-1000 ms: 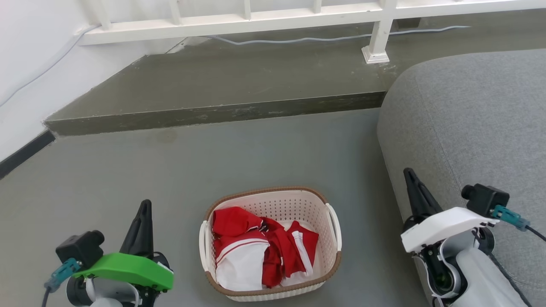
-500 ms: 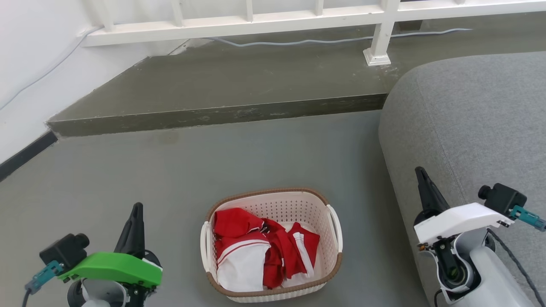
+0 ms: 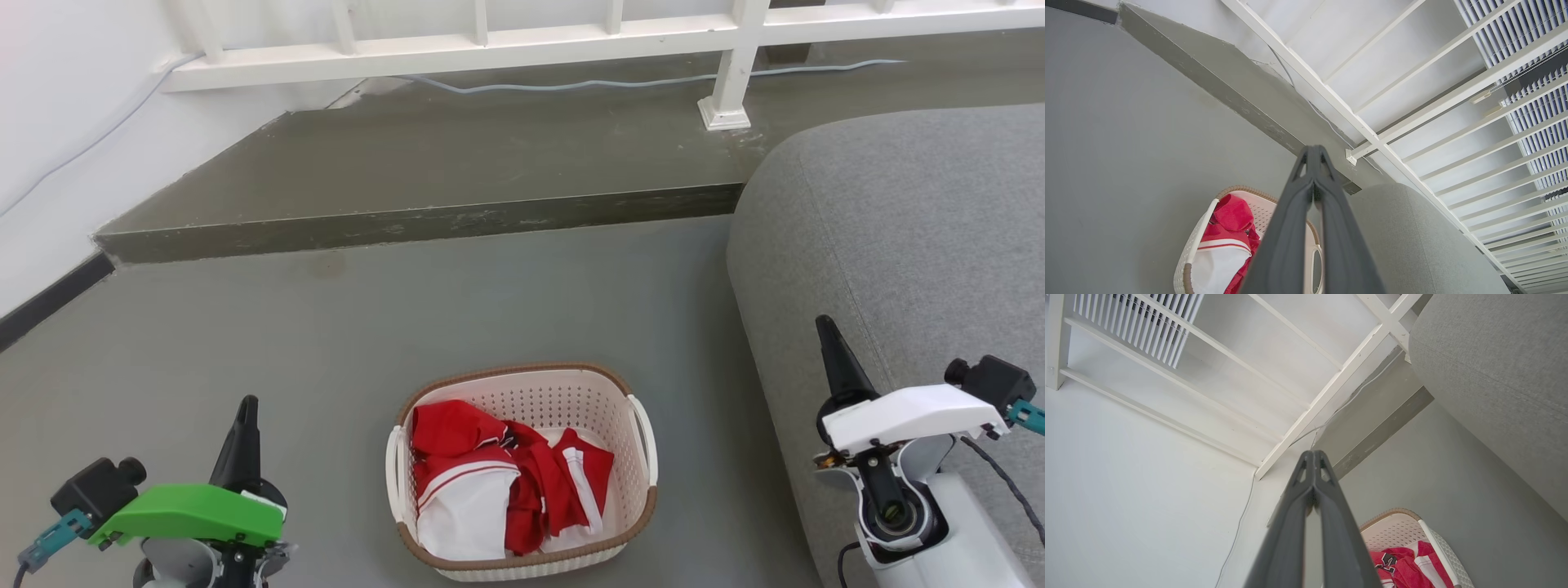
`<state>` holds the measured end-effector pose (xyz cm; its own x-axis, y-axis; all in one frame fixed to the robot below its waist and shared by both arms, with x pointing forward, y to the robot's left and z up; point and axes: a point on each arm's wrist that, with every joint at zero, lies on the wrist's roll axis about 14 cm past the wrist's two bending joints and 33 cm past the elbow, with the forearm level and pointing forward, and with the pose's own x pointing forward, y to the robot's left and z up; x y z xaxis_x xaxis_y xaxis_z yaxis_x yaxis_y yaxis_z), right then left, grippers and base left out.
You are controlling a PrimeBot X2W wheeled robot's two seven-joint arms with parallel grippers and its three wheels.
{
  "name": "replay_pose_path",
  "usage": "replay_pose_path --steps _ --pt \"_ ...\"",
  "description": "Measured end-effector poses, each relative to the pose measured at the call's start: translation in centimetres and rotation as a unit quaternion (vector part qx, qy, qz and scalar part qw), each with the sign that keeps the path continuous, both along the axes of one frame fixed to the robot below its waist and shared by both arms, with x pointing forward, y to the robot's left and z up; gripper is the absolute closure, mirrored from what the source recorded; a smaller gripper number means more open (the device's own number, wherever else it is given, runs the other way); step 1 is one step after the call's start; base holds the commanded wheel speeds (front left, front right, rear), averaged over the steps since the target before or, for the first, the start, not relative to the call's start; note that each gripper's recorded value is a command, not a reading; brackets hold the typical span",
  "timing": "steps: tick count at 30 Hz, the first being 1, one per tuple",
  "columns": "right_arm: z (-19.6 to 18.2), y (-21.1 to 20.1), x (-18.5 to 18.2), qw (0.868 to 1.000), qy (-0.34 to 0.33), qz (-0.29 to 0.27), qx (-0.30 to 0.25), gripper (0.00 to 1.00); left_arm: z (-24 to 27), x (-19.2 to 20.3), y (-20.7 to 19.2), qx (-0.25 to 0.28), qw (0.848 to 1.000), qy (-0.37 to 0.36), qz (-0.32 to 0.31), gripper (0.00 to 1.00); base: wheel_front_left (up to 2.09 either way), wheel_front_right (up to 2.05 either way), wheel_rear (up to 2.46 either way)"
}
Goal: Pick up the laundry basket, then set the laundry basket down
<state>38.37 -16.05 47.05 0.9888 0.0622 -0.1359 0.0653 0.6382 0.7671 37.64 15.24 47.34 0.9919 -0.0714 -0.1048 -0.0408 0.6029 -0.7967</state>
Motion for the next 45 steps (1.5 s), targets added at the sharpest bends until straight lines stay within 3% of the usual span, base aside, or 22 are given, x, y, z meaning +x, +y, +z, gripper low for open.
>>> replay_pose_path --steps 22,45 --pt "0.4 -1.8 0.1 0.989 0.005 -0.036 0.142 1.00 -0.3 -0.2 1.5 -0.132 0.991 0.020 0.026 1.00 0.00 0.00 0.00" --pt "1.1 -3.7 -0.1 0.955 -0.010 -0.068 0.289 1.00 -0.2 -0.4 3.0 -0.266 0.963 0.021 0.048 1.00 0.00 0.00 0.00"
